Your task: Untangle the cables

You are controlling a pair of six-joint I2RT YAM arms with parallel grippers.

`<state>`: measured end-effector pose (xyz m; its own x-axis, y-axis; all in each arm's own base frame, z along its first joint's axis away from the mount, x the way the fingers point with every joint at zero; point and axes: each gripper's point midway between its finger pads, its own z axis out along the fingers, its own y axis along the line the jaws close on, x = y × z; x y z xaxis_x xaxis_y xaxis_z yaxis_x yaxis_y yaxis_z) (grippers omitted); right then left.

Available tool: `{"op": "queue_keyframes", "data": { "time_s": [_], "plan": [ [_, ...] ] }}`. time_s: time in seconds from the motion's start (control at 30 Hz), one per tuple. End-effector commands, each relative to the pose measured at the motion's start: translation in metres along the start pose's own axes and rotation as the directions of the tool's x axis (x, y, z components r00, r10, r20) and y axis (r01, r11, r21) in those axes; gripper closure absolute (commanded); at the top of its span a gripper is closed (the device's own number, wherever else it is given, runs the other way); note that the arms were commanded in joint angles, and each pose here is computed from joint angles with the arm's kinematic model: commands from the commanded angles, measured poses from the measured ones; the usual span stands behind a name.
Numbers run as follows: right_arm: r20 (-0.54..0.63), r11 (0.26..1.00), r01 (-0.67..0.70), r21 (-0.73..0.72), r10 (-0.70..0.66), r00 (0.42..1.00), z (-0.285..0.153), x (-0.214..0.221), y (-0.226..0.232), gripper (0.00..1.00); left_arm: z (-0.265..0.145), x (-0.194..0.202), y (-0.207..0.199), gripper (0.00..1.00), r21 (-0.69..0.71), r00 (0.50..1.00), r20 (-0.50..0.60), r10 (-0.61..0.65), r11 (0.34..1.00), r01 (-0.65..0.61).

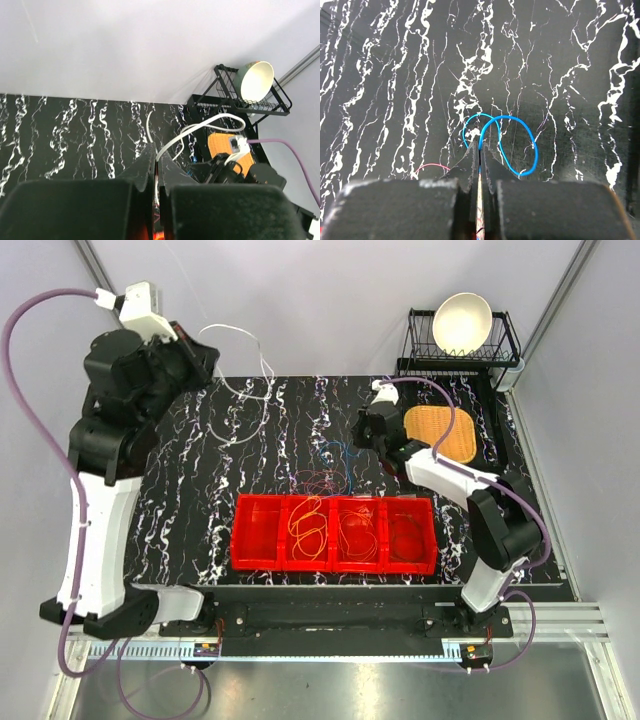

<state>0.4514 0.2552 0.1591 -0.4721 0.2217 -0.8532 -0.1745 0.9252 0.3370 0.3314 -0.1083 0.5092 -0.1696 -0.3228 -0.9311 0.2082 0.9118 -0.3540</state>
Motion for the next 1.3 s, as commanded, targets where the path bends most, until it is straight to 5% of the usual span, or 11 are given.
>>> {"op": "queue_keyframes", "data": {
  "time_s": [0.0, 0.3, 0.63, 1.07, 1.27],
  "plan": [
    [0.129, 0.999, 0.01, -0.032, -0.006, 0.992, -0.032, -0.06, 0.012, 1.0, -0.028, 0.012, 0.014, 1.0, -0.06, 0.999, -0.016, -0.03, 0.998, 0.029],
    [0.331, 0.987, 0.017, -0.161, 0.037, 0.943, -0.118, -0.175, 0.056, 1.0, -0.055, 0.06, 0.022, 1.0, -0.054, 0.984, -0.059, -0.166, 0.985, 0.163],
    [0.459, 0.937, 0.01, -0.35, 0.162, 0.874, -0.221, -0.239, 0.087, 1.0, -0.046, 0.142, 0.05, 1.0, -0.14, 0.945, -0.128, -0.302, 0.948, 0.285],
    [0.365, 0.866, -0.009, -0.501, 0.221, 0.904, -0.248, -0.227, 0.111, 1.0, -0.046, 0.208, 0.059, 1.0, -0.171, 0.869, -0.178, -0.463, 0.884, 0.436],
    [0.271, 0.794, -0.052, -0.606, 0.267, 0.925, -0.238, -0.217, 0.134, 1.0, -0.059, 0.18, 0.046, 1.0, -0.109, 0.864, -0.124, -0.488, 0.872, 0.477]
  ]
}}
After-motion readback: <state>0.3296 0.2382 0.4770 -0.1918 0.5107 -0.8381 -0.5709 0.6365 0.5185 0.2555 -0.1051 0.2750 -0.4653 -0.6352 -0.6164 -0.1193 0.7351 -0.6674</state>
